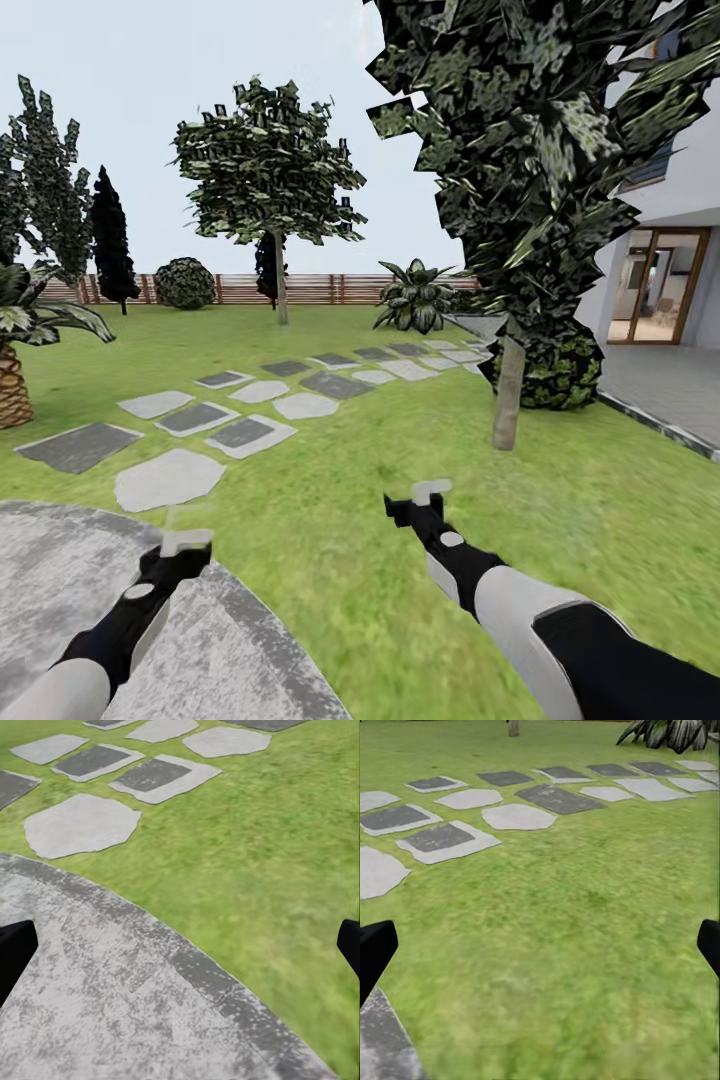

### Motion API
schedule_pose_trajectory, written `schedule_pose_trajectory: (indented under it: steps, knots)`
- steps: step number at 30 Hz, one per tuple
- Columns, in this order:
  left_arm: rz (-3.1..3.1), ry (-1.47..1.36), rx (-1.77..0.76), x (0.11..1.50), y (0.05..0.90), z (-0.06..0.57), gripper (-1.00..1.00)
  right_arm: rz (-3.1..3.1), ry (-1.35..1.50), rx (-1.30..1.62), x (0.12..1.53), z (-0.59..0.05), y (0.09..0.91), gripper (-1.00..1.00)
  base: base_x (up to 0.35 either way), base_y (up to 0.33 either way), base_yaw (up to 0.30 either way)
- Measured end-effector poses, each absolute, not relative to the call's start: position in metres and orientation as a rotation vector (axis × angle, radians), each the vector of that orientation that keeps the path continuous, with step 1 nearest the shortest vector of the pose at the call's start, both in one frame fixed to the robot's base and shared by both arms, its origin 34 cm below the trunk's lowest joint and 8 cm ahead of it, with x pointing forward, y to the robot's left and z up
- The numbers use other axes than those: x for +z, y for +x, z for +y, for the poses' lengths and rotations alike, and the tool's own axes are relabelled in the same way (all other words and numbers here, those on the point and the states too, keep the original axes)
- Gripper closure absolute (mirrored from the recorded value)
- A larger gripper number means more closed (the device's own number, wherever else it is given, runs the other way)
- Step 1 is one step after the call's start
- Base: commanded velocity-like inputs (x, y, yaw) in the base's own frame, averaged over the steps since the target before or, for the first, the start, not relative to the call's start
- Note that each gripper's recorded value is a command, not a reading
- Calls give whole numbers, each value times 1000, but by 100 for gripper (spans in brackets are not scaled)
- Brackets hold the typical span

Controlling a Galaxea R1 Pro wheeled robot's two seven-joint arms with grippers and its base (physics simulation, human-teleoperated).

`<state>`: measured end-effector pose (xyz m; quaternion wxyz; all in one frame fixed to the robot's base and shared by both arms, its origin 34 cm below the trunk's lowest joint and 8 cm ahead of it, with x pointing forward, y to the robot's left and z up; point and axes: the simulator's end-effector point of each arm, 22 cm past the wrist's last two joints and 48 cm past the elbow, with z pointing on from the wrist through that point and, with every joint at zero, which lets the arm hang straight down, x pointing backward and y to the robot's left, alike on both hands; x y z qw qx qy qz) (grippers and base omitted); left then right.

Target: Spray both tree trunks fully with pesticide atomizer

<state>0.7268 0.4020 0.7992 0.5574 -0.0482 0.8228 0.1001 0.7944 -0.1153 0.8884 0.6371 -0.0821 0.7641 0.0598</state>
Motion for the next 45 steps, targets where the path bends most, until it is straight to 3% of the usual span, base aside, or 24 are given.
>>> schedule_pose_trajectory:
  steps: [4, 15, 20, 26, 45]
  knots:
    - [1980, -98, 245, 741, 677, 402, -100, 1831, -158, 86, 808, -162, 753, -100, 174, 0, 0]
    - [2147, -95, 254, 635, 570, 401, -100, 1958, -170, 44, 704, -195, 671, -100, 14, 0, 0]
    - [2226, -100, 258, 600, 533, 401, -100, 2029, -179, -109, 663, -268, 633, -100, 0, 0, 0]
    - [2270, -106, 248, 584, 515, 394, -100, 2056, -160, -168, 652, -304, 618, -100, 0, 0, 24]
    - [2300, -110, 206, 571, 509, 367, -100, 2119, -76, -157, 623, -308, 586, -100, 0, 0, 250]
